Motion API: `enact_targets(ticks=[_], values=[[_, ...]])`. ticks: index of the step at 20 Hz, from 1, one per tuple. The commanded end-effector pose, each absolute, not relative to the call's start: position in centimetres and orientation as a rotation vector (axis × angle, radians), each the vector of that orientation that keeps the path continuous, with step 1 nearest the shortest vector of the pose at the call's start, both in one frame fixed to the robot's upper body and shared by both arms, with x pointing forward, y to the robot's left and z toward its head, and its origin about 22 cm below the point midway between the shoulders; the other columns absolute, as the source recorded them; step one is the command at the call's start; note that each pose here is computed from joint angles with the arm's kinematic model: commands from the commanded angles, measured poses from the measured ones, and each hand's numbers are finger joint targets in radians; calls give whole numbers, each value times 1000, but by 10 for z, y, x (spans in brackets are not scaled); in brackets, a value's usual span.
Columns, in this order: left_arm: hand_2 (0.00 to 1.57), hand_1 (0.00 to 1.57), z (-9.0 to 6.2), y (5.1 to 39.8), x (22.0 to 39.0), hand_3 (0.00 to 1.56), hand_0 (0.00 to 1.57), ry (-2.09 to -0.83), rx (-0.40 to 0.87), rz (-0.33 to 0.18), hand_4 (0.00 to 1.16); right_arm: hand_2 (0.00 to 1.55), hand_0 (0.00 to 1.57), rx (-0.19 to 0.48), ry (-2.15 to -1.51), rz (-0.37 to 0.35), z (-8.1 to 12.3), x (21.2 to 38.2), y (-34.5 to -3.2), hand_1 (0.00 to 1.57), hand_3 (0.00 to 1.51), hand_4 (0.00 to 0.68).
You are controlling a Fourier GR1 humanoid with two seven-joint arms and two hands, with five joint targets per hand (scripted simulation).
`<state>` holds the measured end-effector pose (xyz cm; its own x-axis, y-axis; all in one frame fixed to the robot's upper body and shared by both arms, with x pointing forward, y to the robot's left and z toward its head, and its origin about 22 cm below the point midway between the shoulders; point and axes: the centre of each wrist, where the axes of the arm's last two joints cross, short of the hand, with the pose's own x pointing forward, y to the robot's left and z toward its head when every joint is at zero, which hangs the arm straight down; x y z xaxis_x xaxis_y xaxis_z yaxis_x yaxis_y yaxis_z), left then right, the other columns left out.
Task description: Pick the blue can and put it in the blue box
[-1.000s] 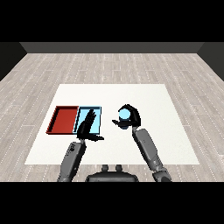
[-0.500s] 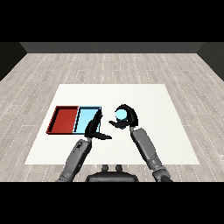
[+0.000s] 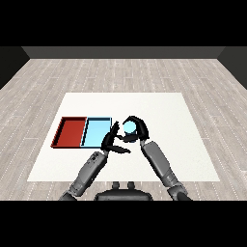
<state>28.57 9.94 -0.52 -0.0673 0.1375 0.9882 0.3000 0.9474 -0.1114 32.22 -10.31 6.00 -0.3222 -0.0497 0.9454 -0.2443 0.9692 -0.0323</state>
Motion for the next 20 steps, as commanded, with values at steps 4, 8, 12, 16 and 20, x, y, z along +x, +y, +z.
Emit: enact_targets(ticks=[4, 8, 12, 16, 20], values=[[0, 0, -10, 95, 286, 0, 0, -1650, -343, -147, 0, 1459, 1435, 221, -1918, 220, 59, 300, -75, 1435, 1416, 611], [0, 0, -14, 101, 293, 0, 0, -1632, -368, -155, 0, 1458, 1432, 247, -1925, 232, 54, 322, -95, 1432, 1419, 624], [0, 0, 0, 90, 288, 0, 0, -1645, -355, -159, 0, 1471, 1436, 255, -1927, 236, 68, 311, -78, 1436, 1425, 615], [0, 0, -23, 88, 284, 0, 0, -1647, -348, -159, 0, 1465, 1479, 294, -1909, 261, 49, 296, -80, 1479, 1415, 598], [0, 0, -9, 82, 301, 0, 0, -1649, -358, -174, 0, 1463, 1463, 288, -1892, 273, 71, 303, -99, 1463, 1412, 580]])
